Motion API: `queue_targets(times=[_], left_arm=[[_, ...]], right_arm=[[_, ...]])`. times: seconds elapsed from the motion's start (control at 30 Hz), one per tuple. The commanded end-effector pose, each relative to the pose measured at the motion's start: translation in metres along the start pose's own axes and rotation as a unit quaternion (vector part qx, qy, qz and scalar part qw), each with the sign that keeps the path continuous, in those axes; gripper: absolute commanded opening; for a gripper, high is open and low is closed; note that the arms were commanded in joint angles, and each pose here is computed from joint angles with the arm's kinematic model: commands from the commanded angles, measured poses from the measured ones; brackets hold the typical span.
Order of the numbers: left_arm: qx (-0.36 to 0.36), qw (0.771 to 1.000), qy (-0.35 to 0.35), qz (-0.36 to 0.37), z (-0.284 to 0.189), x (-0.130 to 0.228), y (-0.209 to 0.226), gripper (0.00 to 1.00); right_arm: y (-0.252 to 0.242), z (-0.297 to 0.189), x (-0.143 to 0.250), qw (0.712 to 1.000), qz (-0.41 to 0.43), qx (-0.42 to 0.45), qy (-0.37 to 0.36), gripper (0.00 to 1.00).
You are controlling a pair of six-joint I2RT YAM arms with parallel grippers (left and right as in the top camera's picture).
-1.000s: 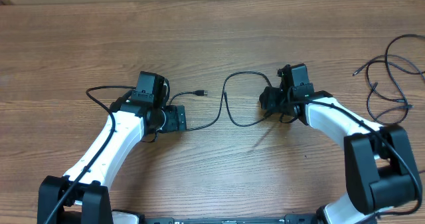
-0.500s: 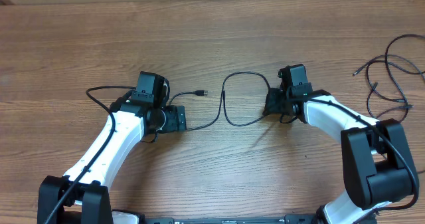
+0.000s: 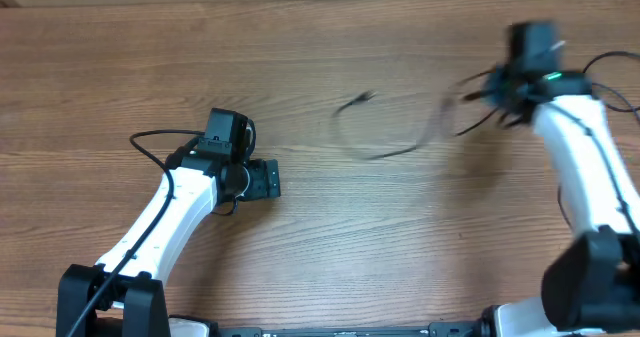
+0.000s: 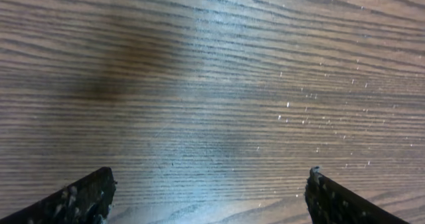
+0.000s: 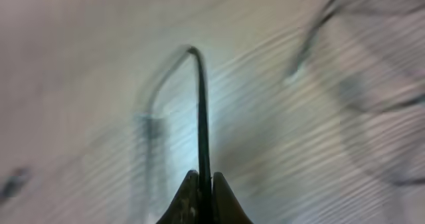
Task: Untangle cables
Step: 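Pull the cable off to the right pile with the right gripper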
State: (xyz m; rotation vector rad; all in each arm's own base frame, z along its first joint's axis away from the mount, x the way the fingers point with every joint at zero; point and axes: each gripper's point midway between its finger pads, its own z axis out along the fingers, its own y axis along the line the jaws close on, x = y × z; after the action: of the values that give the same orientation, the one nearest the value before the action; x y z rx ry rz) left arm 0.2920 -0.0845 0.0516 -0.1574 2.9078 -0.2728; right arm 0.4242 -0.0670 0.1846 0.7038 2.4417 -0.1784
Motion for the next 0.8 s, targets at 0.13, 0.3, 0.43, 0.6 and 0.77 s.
queue_targets(times=[0.13, 0.3, 0.43, 0.6, 0.77], left_arm=[[0.004, 1.0, 0.005, -0.007, 0.003, 0.003, 0.0, 0.91], [0.005, 1.0, 0.003, -0.007, 0.003, 0.001, -0.001, 0.91], [0.004, 1.0, 0.003, -0.007, 0.003, 0.002, -0.001, 0.91], [0.004, 1.0, 0.004, -0.009, 0.003, 0.002, 0.0, 0.91], [0.005, 1.0, 0.004, -0.014, 0.003, 0.002, -0.001, 0.91]], right_arm=[[-0.109, -0.09, -0.114, 0.975, 0.12, 0.103, -0.155, 0.04], [-0.163, -0.09, -0.11, 0.963, 0.177, 0.147, -0.14, 0.04], [-0.196, -0.079, -0.097, 0.946, 0.247, 0.172, -0.117, 0.04], [-0.211, -0.068, -0.092, 0.944, 0.265, 0.173, -0.099, 0.04], [-0.212, -0.053, -0.09, 0.945, 0.266, 0.168, -0.084, 0.04]])
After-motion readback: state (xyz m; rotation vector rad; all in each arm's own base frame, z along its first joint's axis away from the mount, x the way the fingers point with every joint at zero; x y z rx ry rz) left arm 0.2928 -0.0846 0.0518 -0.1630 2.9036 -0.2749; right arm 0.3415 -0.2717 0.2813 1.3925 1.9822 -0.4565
